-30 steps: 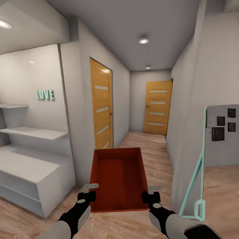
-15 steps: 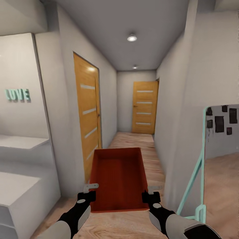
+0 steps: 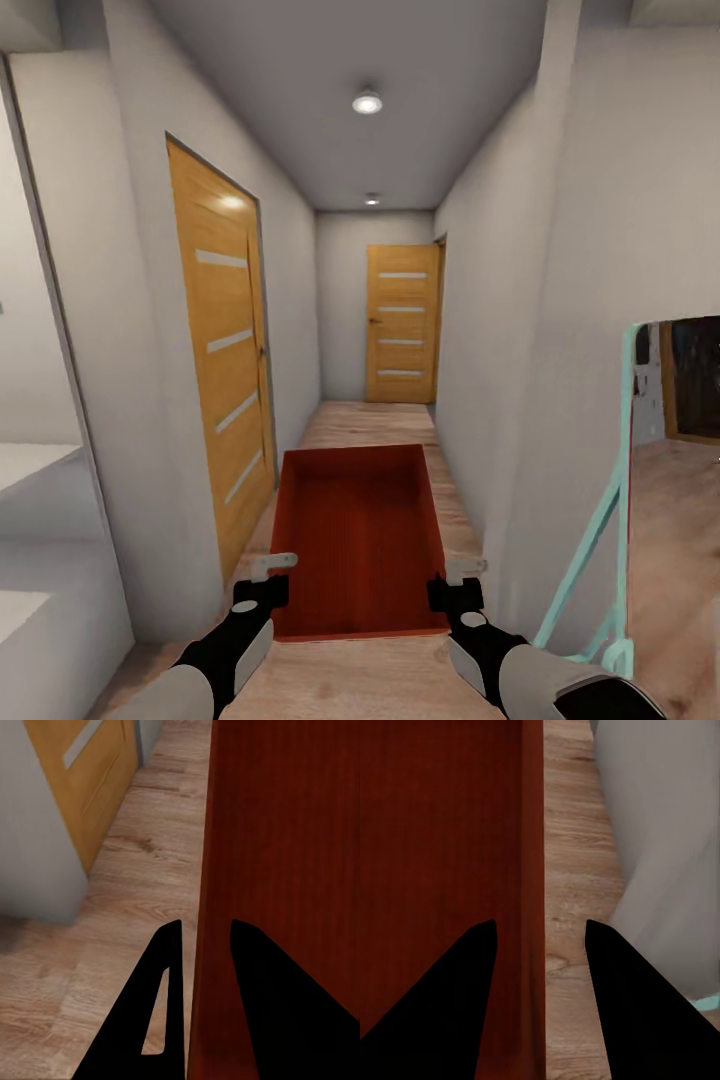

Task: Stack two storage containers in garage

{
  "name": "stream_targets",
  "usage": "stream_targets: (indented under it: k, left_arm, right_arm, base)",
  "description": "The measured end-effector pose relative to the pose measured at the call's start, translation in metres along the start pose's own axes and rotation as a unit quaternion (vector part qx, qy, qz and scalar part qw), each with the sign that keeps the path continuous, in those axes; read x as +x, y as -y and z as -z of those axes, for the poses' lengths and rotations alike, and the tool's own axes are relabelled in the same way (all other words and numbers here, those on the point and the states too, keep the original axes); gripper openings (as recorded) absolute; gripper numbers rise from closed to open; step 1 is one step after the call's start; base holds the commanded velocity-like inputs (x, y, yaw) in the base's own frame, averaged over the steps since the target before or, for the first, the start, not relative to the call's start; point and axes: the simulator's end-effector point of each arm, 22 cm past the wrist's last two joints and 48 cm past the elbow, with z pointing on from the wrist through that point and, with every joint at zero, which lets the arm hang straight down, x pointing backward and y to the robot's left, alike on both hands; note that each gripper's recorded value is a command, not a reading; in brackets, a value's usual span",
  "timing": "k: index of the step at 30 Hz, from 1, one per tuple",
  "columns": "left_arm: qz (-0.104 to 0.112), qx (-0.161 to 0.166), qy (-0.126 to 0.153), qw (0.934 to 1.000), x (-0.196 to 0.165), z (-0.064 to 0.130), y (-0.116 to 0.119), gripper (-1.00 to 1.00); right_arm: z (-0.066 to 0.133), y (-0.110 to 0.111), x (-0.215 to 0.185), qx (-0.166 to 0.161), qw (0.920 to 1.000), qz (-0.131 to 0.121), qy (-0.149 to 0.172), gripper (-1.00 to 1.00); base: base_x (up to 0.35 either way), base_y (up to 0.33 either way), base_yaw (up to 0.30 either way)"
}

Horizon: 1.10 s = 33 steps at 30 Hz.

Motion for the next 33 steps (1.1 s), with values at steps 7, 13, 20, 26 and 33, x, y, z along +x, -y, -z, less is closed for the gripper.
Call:
stream_targets:
  k: [7,13,20,26,33]
  left_arm:
    - [0.0,0.0,0.0,1.0,0.0,0.0,-0.0001,-1.0]
    - [0.0,0.0,0.0,1.0,0.0,0.0,0.0,-1.0]
    - [0.0,0.0,0.0,1.0,0.0001,0.0,-0.0001,-1.0]
    - [0.0,0.0,0.0,1.0,0.0001,0.0,-0.0001,-1.0]
    - [0.0,0.0,0.0,1.0,0.0001,0.0,0.0,-1.0]
  right_arm:
    - [0.0,-0.0001,0.0,0.0,1.0,0.0,0.0,-1.0]
    - [0.0,0.0,0.0,0.0,1.0,0.0,0.0,-1.0]
    - [0.0,-0.0001,0.0,0.0,1.0,0.0,0.0,-1.0]
    - [0.0,-0.0001,0.0,0.0,1.0,0.0,0.0,-1.0]
    - [0.0,0.0,0.0,0.0,1.0,0.0,0.0,-1.0]
  base:
    - [0.309,0.163,-0.012]
    - [0.311,0.144,0.0]
    - [0.32,0.045,0.0]
    - [0.322,0.002,0.0]
    - [0.323,0.0,0.0]
